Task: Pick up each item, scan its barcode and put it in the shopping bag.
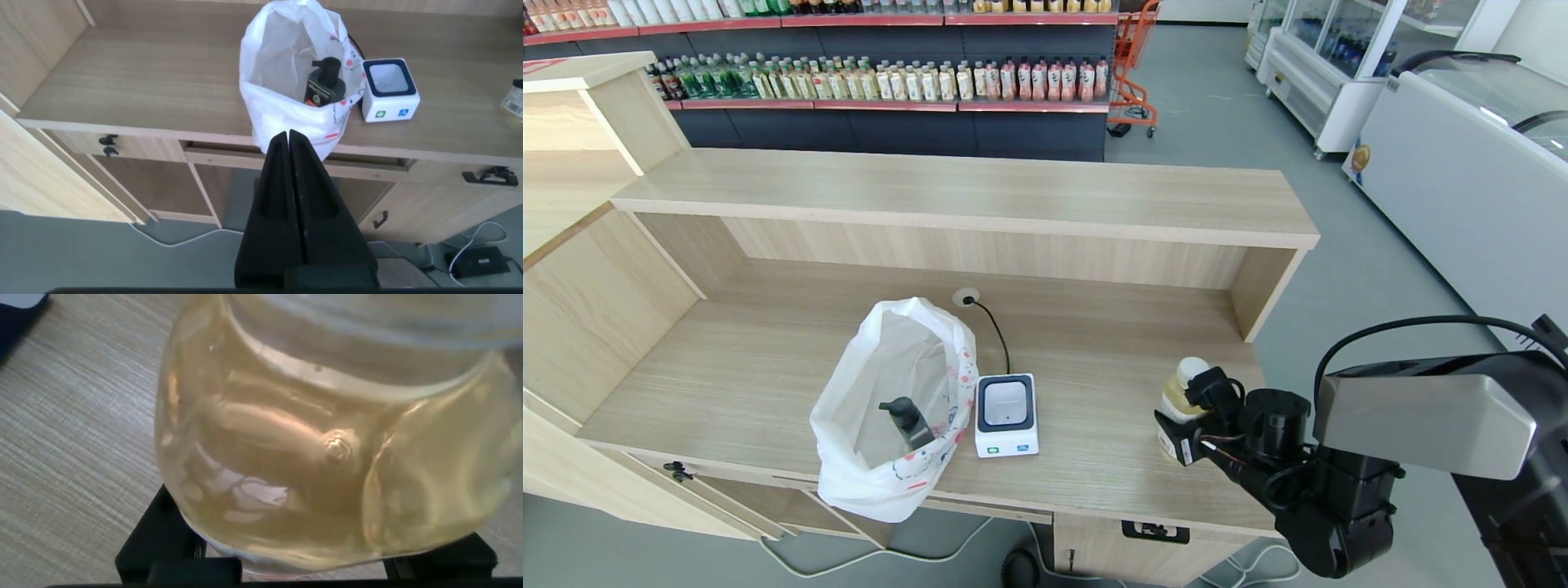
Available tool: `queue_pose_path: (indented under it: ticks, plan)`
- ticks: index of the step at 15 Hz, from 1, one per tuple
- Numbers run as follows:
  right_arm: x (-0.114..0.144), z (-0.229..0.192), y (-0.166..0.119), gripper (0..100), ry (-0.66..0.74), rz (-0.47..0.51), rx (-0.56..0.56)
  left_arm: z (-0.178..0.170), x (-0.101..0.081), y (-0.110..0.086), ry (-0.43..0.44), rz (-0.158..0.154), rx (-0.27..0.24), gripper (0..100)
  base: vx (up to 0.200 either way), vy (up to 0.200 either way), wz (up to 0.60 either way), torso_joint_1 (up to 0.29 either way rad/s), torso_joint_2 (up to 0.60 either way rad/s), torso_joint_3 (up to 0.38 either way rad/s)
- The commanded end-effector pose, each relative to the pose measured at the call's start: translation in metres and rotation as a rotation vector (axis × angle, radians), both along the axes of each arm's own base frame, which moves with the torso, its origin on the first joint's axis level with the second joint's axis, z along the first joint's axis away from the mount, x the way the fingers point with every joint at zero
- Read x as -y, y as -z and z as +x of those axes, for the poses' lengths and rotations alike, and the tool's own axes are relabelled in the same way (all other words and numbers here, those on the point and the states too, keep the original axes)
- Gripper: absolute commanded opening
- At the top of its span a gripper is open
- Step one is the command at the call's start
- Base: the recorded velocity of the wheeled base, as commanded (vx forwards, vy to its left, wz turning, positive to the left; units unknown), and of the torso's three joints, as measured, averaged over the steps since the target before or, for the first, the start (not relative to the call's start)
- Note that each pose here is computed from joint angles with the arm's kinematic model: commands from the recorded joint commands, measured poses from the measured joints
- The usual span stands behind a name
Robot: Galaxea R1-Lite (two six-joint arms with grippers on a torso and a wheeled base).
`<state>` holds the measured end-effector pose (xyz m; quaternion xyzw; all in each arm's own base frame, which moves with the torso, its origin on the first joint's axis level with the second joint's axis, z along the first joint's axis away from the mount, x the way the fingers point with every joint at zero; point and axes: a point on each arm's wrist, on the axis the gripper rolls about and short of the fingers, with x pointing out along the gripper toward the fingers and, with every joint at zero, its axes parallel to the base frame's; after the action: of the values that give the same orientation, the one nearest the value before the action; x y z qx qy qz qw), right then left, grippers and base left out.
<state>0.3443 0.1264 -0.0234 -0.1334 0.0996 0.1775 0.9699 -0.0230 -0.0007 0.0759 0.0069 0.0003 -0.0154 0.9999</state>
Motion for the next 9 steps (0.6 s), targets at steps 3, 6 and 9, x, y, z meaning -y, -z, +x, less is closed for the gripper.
queue_pose_path:
  ticks: [3,6,9]
  plan:
    - [0.015,-0.003,-0.042,0,0.039,0.039,0.059,0.000,0.000,0.000,0.000,0.000,-0.002,0,0.000,0.000,0.00,0.000,0.00,0.000]
    - [0.052,-0.018,-0.131,0,0.121,0.274,0.102,0.000,0.000,0.000,0.000,0.000,-0.002,0,0.000,0.000,0.00,0.000,0.00,0.000]
    - [0.081,-0.097,-0.236,0,-0.051,0.546,-0.015,0.000,0.000,0.000,0.000,0.000,-0.001,0,0.000,0.000,0.00,0.000,0.00,0.000]
